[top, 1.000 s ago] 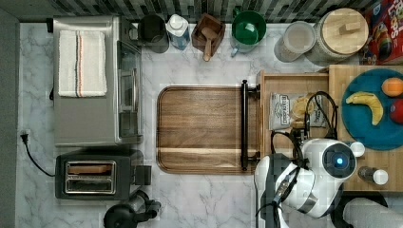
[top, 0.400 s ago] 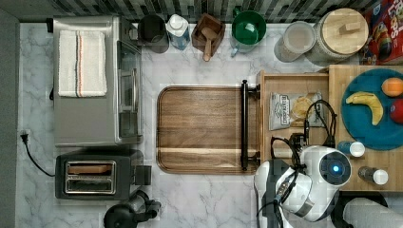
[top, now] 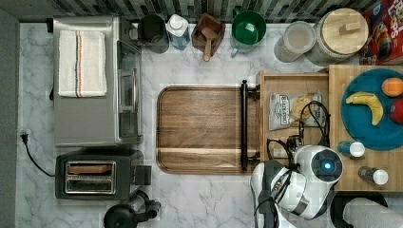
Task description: Pick up the butter.
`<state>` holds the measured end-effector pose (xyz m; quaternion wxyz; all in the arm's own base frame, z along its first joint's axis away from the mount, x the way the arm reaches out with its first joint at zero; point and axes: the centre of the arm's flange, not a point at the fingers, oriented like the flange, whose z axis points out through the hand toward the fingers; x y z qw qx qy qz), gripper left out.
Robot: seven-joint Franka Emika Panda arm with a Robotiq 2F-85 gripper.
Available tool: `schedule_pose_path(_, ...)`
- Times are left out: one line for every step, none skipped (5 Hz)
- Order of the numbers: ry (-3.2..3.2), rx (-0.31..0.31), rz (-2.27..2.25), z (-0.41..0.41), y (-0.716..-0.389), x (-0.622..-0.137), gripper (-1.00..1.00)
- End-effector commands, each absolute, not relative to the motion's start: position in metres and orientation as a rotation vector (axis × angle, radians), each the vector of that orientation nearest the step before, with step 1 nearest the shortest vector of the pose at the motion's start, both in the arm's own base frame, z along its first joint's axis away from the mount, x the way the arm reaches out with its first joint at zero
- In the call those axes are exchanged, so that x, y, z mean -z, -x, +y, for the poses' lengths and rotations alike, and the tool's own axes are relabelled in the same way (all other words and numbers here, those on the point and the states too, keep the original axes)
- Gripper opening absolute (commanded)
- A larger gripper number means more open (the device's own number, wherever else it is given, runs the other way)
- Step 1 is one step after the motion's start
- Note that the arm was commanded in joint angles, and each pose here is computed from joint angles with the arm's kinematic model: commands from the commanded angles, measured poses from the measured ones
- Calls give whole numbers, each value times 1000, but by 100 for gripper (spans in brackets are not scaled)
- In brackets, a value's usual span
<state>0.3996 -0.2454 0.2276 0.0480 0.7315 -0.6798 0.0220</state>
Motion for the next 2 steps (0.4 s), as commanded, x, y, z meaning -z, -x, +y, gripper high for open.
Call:
schedule_pose_path(-2245,-241,-2097,-247,-414,-268,-100)
schedule_pose_path(-2263,-229,-2050,-234,-428,-296,-100)
